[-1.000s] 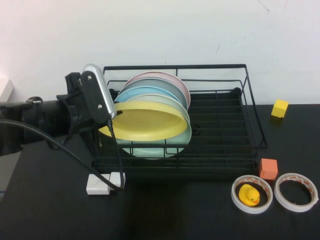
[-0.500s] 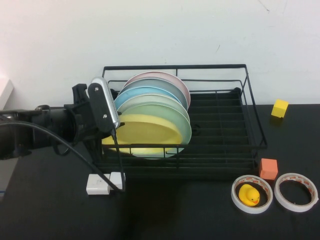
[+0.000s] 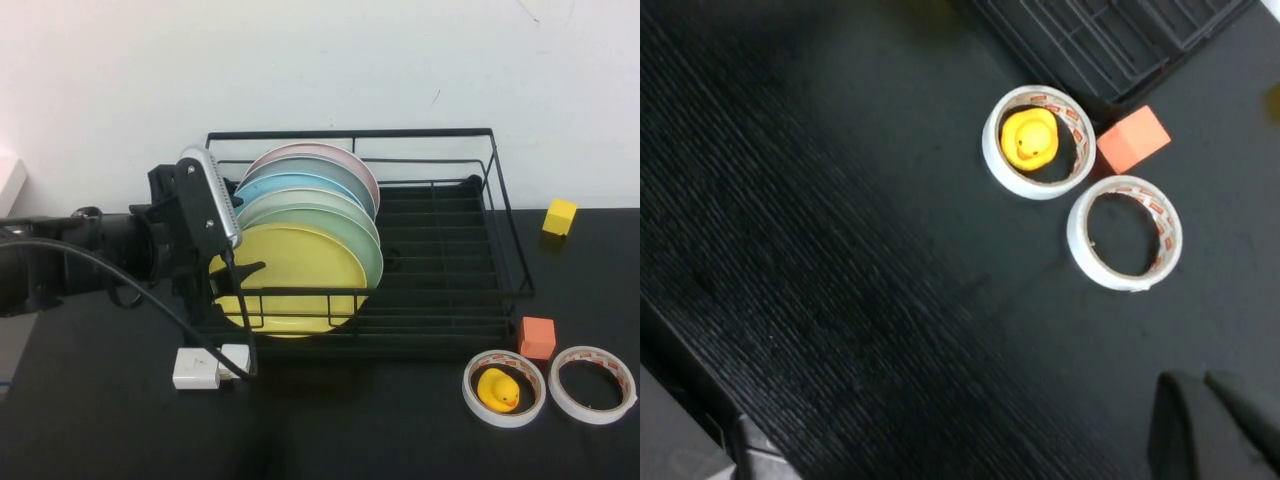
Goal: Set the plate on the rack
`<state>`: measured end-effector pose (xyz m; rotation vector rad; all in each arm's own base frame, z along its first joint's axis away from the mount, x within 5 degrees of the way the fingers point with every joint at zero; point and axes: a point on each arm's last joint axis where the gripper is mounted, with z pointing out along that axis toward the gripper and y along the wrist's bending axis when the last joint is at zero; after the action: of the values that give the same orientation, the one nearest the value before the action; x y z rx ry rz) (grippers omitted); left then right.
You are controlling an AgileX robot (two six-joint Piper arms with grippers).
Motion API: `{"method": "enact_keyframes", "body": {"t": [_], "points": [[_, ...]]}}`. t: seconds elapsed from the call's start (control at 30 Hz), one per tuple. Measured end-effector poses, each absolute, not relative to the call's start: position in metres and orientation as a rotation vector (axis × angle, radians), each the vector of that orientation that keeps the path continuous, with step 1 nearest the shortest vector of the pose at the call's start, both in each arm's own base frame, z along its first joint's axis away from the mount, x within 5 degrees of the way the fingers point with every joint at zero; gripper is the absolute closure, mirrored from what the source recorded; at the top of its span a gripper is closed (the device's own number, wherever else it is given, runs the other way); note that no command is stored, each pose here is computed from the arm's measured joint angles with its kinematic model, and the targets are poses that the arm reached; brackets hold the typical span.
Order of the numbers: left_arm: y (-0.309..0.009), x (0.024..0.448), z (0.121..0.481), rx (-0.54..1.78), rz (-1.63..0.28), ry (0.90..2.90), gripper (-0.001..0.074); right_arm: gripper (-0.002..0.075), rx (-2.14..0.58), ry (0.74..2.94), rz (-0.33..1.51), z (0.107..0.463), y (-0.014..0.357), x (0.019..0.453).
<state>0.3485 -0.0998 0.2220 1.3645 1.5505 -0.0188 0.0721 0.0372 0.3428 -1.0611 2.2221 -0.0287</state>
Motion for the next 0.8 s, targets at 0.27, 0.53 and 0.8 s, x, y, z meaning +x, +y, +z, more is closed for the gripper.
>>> {"method": "enact_keyframes", "body": {"t": [0.27, 0.53, 0.8], "points": [[-0.093, 0.327, 0.284, 1.125, -0.032, 1.563, 0.0508, 0.0728, -0.985, 2.289, -0.262, 0.342, 0.020, 0.076], [-0.067, 0.280, 0.363, 0.487, -0.179, 1.661, 0.0725, 0.0728, -0.815, 2.155, -0.268, 0.349, 0.012, 0.074], [-0.056, 0.199, 0.373, 0.300, -0.373, 1.598, 0.0734, 0.0728, -0.767, 1.917, -0.007, 0.319, 0.021, 0.063]]}}
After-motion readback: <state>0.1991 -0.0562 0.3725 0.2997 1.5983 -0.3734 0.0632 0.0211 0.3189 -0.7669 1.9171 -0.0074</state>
